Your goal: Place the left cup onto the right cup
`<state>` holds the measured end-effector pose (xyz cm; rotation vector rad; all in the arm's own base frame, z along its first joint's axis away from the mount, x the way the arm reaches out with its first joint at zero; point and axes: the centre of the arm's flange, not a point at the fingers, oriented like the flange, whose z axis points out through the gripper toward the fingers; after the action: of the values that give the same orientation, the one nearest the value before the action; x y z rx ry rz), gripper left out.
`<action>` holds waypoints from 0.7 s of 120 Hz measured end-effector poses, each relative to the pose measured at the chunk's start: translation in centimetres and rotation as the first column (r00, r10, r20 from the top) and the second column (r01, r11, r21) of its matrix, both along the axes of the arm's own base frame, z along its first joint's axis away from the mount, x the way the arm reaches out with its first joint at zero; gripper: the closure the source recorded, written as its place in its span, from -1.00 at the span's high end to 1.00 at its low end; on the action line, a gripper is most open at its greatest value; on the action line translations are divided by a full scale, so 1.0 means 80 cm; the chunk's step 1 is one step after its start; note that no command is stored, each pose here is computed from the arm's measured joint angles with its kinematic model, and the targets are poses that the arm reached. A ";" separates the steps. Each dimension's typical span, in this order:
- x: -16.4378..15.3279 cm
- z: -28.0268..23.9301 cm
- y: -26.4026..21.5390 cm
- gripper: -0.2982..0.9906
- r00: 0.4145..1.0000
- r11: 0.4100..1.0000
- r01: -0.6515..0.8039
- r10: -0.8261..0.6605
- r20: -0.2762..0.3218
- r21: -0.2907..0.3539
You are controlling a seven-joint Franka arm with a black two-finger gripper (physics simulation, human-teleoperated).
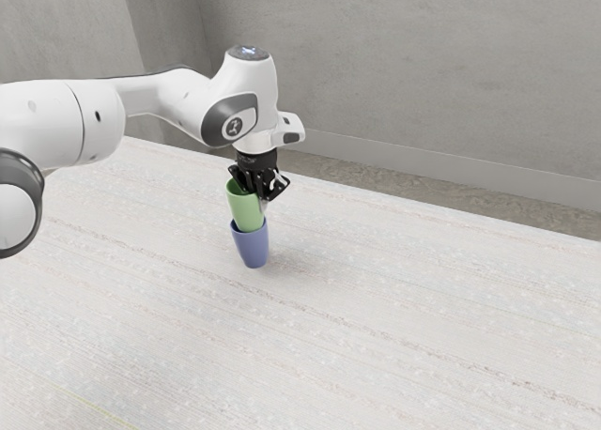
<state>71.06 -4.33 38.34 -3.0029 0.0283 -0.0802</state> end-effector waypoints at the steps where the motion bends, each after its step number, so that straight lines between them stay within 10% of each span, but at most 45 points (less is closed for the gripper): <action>1: 0.000 0.000 0.000 -0.62 1.000 1.000 0.000 0.000 0.000 0.000; 35: 0.000 -0.004 0.000 0.20 1.000 1.000 0.005 -0.005 -0.005 -0.005; 84: 0.000 -0.003 0.000 0.49 1.000 1.000 0.011 -0.011 -0.005 -0.005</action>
<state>71.08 -4.35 38.07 -3.0083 0.0457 -0.0738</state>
